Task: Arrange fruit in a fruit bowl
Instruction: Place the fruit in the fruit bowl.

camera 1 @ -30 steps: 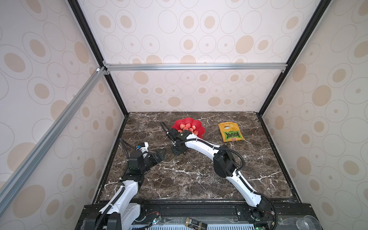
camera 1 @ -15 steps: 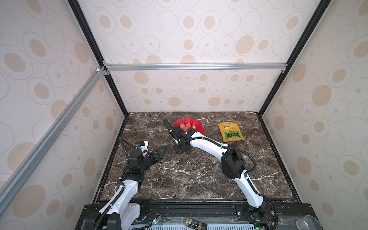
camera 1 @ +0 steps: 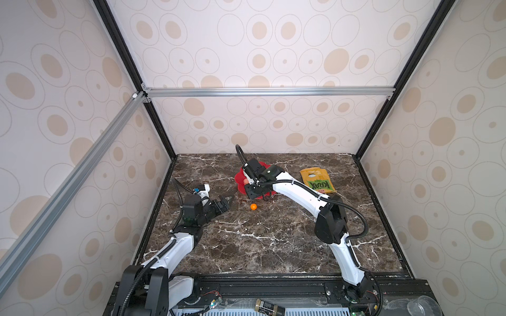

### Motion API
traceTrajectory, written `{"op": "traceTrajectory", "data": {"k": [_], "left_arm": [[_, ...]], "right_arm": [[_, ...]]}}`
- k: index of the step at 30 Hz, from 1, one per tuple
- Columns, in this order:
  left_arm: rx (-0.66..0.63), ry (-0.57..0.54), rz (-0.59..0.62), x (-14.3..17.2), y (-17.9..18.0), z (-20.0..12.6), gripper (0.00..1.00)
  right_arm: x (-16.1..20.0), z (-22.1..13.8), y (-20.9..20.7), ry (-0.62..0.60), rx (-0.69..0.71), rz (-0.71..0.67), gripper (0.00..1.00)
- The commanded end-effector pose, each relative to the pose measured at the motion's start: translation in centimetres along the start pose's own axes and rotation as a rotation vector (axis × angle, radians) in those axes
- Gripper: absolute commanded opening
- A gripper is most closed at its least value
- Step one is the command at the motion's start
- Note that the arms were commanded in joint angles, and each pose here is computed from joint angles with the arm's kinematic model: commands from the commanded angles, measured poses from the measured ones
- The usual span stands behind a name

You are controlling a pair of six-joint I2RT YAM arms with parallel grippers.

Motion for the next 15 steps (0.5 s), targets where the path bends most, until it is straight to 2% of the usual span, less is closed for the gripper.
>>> {"op": "traceTrajectory", "data": {"k": [1, 15], "left_arm": [[0.033, -0.058, 0.059, -2.6, -1.3, 1.0, 0.98], [0.025, -0.026, 0.075, -3.8, -1.0, 5.5, 0.98]], "right_arm": [[-1.1, 0.8, -0.9, 0.005, 0.011, 0.03, 0.29], [-4.0, 5.2, -1.9, 0.01, -0.029, 0.084, 0.28]]}}
Point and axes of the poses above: each gripper's point midway between its finger pads, its own z axis out along the fingers, its own y axis along the line the jaws close on, x = y × z, the point moved 2 cm from there along -z, back along the fingers, and after that the axes turned 14 degrees about z, right-handed, at the moved point
